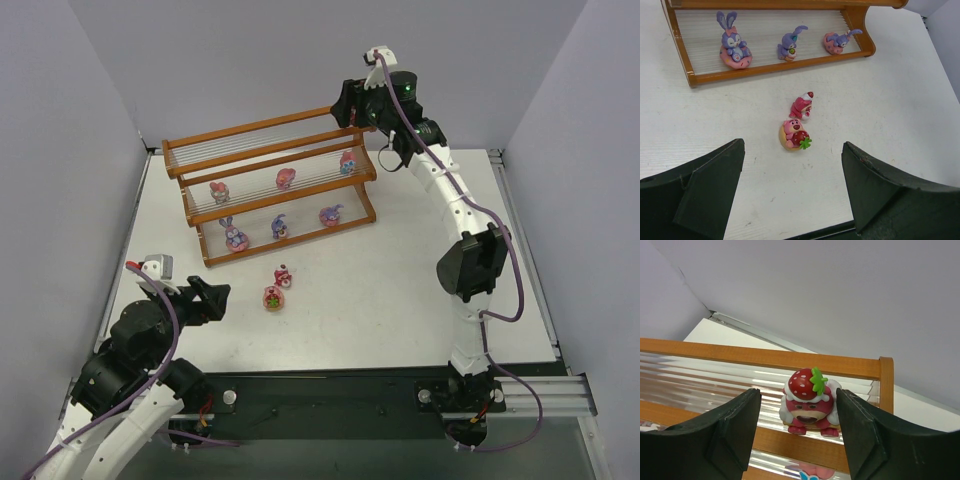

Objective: Place and organize the plastic toys onto the shelf

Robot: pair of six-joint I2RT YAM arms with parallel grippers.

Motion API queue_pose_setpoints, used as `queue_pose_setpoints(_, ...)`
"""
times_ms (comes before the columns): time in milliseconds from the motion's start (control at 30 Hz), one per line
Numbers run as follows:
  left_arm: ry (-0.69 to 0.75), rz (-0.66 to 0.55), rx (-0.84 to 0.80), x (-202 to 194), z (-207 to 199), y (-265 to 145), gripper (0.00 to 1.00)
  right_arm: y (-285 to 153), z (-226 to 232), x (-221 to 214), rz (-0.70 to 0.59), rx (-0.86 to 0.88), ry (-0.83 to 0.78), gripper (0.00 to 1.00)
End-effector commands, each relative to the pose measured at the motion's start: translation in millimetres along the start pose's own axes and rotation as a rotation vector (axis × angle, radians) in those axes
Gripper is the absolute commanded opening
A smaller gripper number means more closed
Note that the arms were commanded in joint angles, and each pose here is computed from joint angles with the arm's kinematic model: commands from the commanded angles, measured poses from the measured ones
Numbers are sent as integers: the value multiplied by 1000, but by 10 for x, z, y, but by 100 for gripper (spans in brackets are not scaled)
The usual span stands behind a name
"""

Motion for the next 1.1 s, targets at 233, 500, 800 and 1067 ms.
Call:
queue_pose_setpoints(233,-2,-34,-14,80,-38,1,88,-359,7,589,-170,-94,56,76)
queue_pose_setpoints(500,-3,-38,-8,85,-25,-3,88,-763,140,818,-209,-124,75,82)
queue_pose_setpoints(800,-13,-65,-10,120,-6,-44,89,-1583,710,-10,-31,-210,-18,81)
queue_pose_setpoints(1067,-23,-85,-4,146,18,-73,89,-2101,1762,-1190,46,115,-109,80)
Point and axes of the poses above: each gripper's point midway between its finger pads, its own y axis out along the fingers, its own z axis along the line the jaws close on, x = y × z, the point moved 2 cm from there along -y, back along the fingers, and after that the axes turned 4 degrees about -y, right-handed, at the moved point
